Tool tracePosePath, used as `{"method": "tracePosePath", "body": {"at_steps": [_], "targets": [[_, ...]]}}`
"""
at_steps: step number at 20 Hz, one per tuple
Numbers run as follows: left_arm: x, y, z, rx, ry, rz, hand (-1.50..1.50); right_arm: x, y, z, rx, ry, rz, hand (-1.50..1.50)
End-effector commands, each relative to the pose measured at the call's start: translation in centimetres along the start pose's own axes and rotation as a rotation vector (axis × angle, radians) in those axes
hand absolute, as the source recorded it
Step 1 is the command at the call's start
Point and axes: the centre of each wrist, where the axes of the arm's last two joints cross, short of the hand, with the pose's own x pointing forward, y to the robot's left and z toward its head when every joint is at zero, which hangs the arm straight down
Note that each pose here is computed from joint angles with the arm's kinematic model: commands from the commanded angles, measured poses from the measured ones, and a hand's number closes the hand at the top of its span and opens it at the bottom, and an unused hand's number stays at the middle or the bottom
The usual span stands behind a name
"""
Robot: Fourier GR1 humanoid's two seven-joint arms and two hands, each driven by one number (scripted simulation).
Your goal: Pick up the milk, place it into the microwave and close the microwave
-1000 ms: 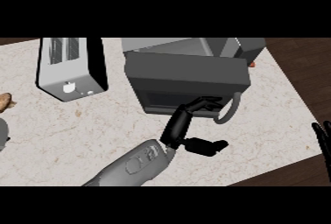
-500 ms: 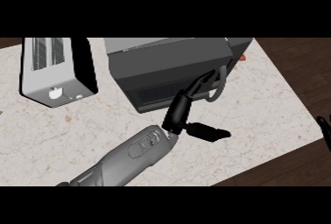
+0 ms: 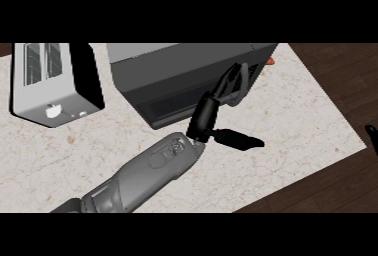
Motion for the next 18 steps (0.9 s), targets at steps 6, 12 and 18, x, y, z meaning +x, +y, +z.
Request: {"method": "tracePosePath", "body": {"at_steps": [6, 12, 18], "targets": [[0.4, 0.6, -1.8, 0.051, -0.012, -0.003, -1.5, 0.9, -0.9, -1.3, 0.031, -0.012, -0.01, -1.5], [-0.2, 0.6, -1.5, 0.059, -0.032, -0.019, -1.5, 1.3, -1.2, -1.7, 0.02, -0.007, -0.005, -1.5], [0.0, 0.5, -1.6, 0.07, -0.05, -0.001, -1.5, 1.6, -1.7, -2.4, 0.037, -0.006, -0.016, -1.5]]}}
